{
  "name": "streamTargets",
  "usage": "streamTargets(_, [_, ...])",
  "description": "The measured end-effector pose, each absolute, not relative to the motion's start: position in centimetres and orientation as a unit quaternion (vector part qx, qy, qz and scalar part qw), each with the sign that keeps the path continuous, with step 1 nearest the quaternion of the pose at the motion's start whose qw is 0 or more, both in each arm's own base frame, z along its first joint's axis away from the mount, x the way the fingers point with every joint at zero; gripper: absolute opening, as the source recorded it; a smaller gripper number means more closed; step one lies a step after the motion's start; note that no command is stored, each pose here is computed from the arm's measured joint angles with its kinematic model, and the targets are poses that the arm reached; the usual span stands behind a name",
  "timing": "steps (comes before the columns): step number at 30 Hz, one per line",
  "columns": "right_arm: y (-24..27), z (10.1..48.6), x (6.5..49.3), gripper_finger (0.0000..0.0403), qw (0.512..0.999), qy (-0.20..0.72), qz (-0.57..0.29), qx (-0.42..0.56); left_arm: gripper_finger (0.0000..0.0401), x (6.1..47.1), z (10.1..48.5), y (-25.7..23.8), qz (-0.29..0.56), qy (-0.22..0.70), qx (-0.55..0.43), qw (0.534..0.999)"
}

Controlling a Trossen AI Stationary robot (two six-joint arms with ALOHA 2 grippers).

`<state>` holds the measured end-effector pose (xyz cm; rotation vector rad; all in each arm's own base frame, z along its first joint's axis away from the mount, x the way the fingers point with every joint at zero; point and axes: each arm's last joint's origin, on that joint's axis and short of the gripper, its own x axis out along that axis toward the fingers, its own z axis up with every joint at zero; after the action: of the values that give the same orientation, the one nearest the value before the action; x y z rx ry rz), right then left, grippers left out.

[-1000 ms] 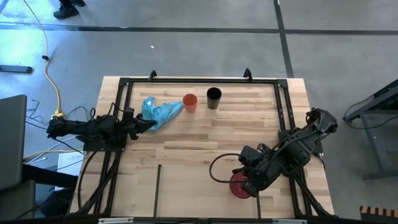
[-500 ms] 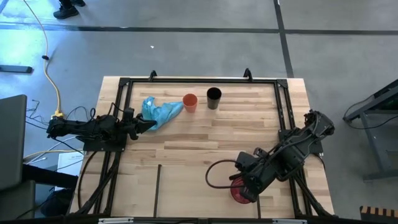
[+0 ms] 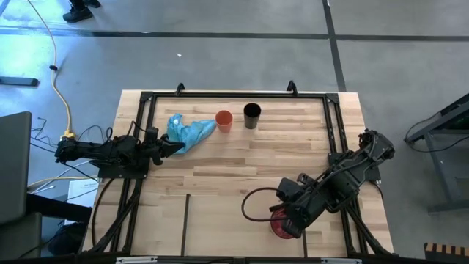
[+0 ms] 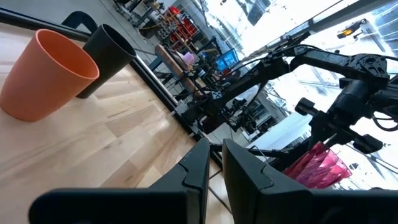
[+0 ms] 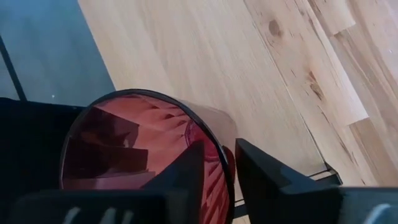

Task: Stack small to large cups/mugs on shelf
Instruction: Put the red cup on the shelf, then put the black cup on the shelf

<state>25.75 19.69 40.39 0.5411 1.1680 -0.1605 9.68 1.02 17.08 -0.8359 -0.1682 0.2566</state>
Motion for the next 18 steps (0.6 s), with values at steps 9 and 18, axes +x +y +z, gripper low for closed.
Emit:
streamTargets(9, [19.64, 40.48, 25.67, 0.0108, 0.800, 0.544, -0.068, 0.243, 0.0035, 9.68, 17.08, 1.02, 0.124, -0.081, -0.404, 0.902])
streamTargets(18, [19.12, 41.27, 25.14, 0.0108, 0.804, 0.535, -0.061, 0.252, 0.0035, 9.68, 17.08, 1.02, 0.124, -0.081, -0.404, 0.902])
